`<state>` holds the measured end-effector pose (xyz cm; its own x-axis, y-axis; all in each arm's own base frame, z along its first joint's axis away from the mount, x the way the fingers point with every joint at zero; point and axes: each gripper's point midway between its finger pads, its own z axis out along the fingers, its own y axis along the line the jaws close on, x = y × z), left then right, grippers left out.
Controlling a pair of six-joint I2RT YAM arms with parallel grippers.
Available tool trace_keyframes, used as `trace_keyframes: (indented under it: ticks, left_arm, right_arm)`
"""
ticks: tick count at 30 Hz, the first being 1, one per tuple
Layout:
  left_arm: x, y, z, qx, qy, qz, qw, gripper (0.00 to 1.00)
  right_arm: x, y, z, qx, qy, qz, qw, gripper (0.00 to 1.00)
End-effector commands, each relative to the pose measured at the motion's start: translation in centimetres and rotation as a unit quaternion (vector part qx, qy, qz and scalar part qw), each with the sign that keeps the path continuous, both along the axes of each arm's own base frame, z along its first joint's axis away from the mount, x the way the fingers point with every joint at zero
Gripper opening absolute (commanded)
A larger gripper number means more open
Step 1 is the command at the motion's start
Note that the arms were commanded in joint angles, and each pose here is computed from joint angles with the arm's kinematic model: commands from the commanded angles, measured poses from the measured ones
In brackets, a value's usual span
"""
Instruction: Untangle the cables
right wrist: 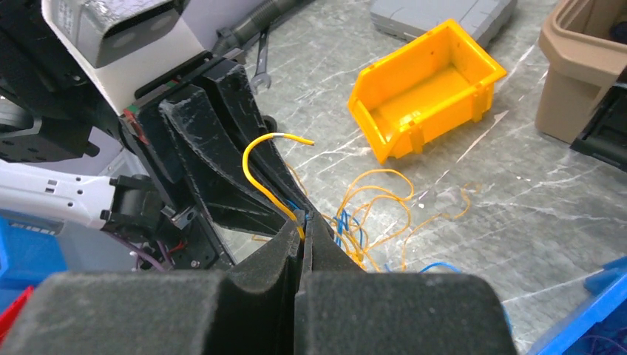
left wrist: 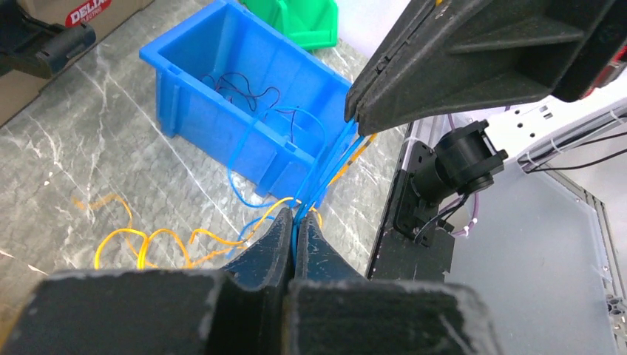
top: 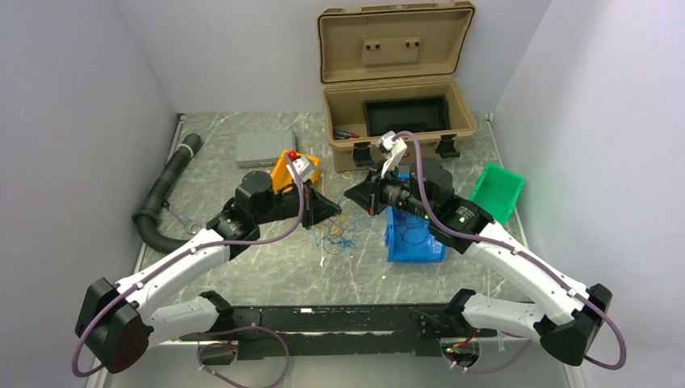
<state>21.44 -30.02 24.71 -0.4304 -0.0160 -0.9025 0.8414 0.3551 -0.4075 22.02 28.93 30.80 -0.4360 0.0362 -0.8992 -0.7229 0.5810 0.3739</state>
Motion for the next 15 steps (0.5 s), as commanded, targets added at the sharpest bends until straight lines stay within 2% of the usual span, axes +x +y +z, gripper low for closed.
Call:
trace_keyframes:
  ticks: [1, 7, 8, 9, 10, 11, 12, 15]
  left_arm:
    - [-0.1, 0.8, -0.7, 0.008, 0.01, 0.021, 1.0, 0.0]
    - [-0.3, 0.9, -0.4, 0.01, 0.01, 0.018, 1.0, 0.0]
    - [-0.3, 0.9, -0.2, 0.008, 0.009, 0.018, 1.0, 0.0]
    - [-0.3, 0.9, -0.1, 0.007, 0.008, 0.019, 1.0, 0.0]
    - [-0.1, 0.9, 0.1, 0.006, 0.006, 0.022, 1.0, 0.0]
    - [-0.1, 0.9, 0.2, 0.005, 0.005, 0.023, 1.0, 0.0]
    - [0.0, 0.9, 0.3, 0.006, 0.005, 0.024, 1.0, 0.0]
    - [0.0, 0.8, 0.6, 0.009, 0.006, 0.022, 1.0, 0.0]
  right_arm:
    - [0.6, -1.0, 5.7, 0.063, -0.057, -0.033, 0.996, 0.0]
    - [0.5, -1.3, 5.7, 0.073, -0.048, -0.041, 0.995, 0.03]
    - [0.5, -1.3, 5.8, 0.074, -0.047, -0.042, 0.995, 0.08]
    - [0.5, -1.3, 5.7, 0.072, -0.046, -0.041, 0.995, 0.22]
    - [0.5, -1.2, 5.7, 0.071, -0.046, -0.041, 0.996, 0.3]
    - [0.5, -1.2, 5.5, 0.068, -0.045, -0.039, 0.996, 0.26]
    - [0.6, -1.1, 5.5, 0.067, -0.044, -0.04, 0.996, 0.0]
    - [0.8, -1.0, 5.2, 0.067, -0.034, -0.043, 0.996, 0.0]
